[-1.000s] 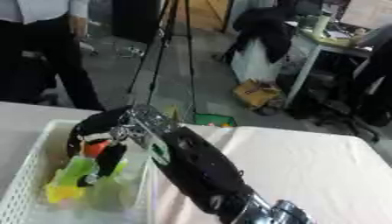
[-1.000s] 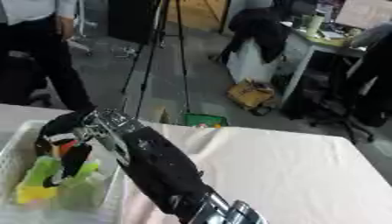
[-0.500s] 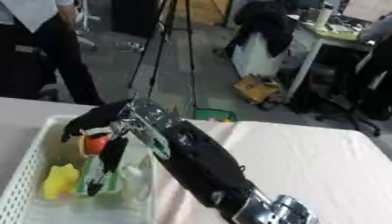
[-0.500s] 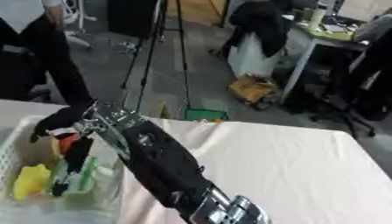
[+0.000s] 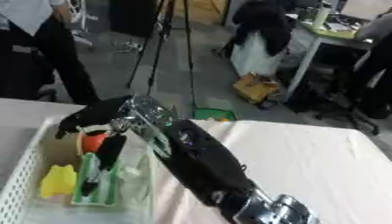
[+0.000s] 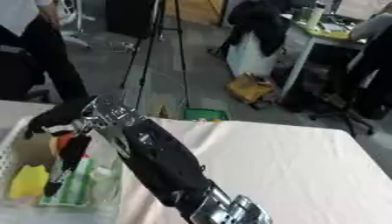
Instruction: Pick up objects on the table and place them in the box.
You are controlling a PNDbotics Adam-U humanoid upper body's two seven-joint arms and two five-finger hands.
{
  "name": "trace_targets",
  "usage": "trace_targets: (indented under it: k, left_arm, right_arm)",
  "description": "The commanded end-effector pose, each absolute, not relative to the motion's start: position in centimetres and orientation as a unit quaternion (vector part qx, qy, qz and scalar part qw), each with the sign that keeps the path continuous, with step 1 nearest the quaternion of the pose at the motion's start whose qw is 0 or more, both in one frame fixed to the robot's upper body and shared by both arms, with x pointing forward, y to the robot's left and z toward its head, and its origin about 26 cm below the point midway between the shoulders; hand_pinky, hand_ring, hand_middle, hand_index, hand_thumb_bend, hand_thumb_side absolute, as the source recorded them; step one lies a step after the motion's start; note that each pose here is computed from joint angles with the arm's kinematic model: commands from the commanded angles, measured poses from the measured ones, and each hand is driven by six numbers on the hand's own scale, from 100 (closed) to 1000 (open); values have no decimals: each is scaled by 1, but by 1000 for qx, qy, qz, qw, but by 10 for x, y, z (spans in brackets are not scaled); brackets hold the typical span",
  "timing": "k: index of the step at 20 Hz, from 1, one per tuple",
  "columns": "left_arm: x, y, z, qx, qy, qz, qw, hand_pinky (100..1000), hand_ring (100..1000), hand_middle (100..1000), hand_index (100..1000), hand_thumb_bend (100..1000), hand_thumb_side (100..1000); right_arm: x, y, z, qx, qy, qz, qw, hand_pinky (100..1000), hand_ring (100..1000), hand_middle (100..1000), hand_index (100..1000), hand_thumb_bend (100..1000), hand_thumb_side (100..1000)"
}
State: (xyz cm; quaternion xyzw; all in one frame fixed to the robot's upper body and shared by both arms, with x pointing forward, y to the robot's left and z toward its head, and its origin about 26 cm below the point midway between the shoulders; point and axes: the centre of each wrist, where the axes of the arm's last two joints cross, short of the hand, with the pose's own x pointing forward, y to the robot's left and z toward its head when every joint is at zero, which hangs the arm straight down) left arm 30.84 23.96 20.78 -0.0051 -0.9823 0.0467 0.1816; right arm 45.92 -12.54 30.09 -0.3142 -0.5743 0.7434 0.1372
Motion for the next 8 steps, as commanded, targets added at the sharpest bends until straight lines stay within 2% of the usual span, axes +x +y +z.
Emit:
trace_targets:
  k: [1, 2, 8]
  left_arm:
    - [306, 242, 213, 0, -984, 48, 170, 990, 910, 1000, 932, 108, 1000]
    - [306, 243, 212, 2, -984, 50, 170, 990, 910, 1000, 933, 108, 1000]
    - [305, 246, 211, 11, -984, 54, 171, 990, 911, 1000, 934, 107, 1000]
  right_arm:
    - [444, -144, 345, -344, -625, 694, 95, 1000, 1000, 1000, 1000, 859, 961]
    - [440, -149, 354, -349, -640, 679, 86, 1000, 1000, 1000, 1000, 846, 1000]
    - [412, -176, 394, -378, -703, 601, 38, 1000, 1000, 1000, 1000, 835, 1000]
